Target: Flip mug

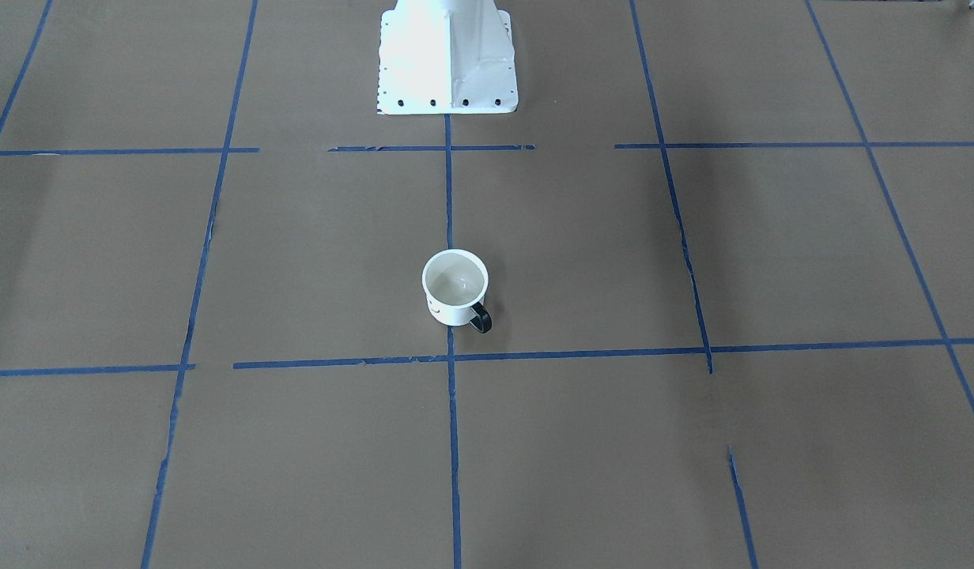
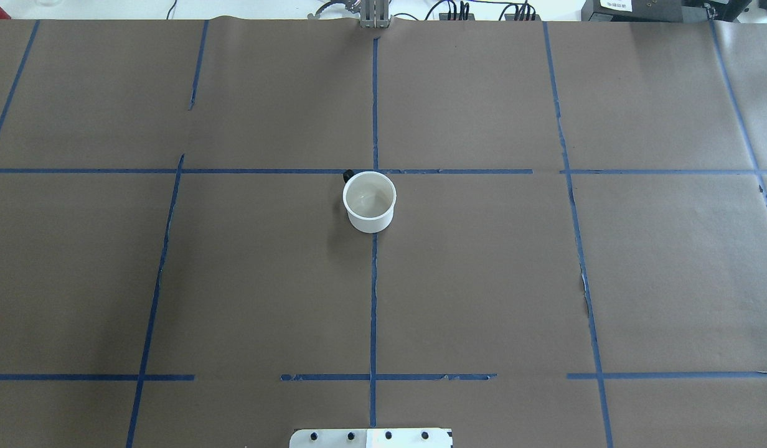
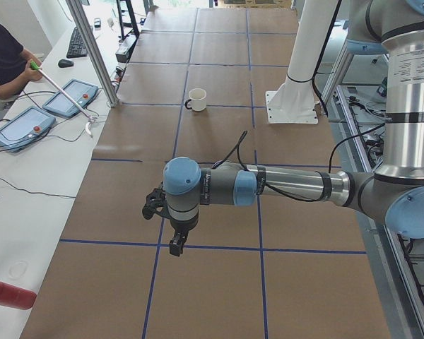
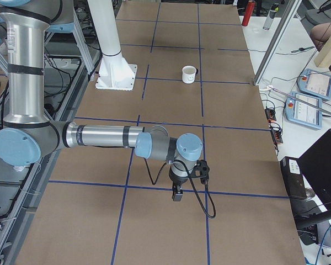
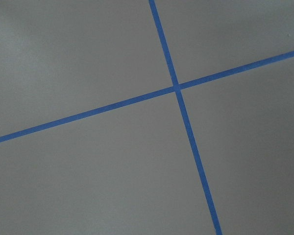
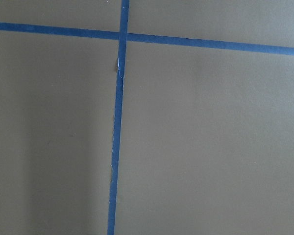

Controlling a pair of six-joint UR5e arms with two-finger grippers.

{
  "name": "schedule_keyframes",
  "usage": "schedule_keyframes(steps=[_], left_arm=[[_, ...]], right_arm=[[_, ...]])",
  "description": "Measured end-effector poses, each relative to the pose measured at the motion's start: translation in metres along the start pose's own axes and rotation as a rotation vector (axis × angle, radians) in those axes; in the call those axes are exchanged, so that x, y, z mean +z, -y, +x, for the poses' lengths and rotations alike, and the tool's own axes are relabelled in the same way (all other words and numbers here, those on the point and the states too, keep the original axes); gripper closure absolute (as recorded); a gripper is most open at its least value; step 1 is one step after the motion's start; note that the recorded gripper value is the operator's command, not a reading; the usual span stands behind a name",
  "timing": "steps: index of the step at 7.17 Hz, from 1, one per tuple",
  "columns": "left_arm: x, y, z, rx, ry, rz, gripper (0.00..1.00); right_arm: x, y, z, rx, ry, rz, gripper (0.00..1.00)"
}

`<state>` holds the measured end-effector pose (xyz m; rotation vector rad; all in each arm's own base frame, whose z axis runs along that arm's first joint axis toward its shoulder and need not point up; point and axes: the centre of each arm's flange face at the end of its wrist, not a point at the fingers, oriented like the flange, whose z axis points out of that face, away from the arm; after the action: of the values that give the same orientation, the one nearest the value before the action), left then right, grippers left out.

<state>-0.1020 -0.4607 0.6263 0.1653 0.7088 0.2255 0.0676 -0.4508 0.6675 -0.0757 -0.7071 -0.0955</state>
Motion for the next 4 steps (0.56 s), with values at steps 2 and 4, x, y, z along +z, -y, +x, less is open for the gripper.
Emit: schedule_keyframes(steps=[2,4], left_arm=[[0.0081,-0.0031,-0.0069,-0.014,-0.006,-0.014,0.00],[0.0132,-0.0033,-0.0102,-0.025,-0.012,-0.021,0.00]], right_arm=[[0.0000,0.0000,0.0000,0.000,0.000,0.000,0.00],[0.0000,0.0000,0.0000,0.000,0.000,0.000,0.00]])
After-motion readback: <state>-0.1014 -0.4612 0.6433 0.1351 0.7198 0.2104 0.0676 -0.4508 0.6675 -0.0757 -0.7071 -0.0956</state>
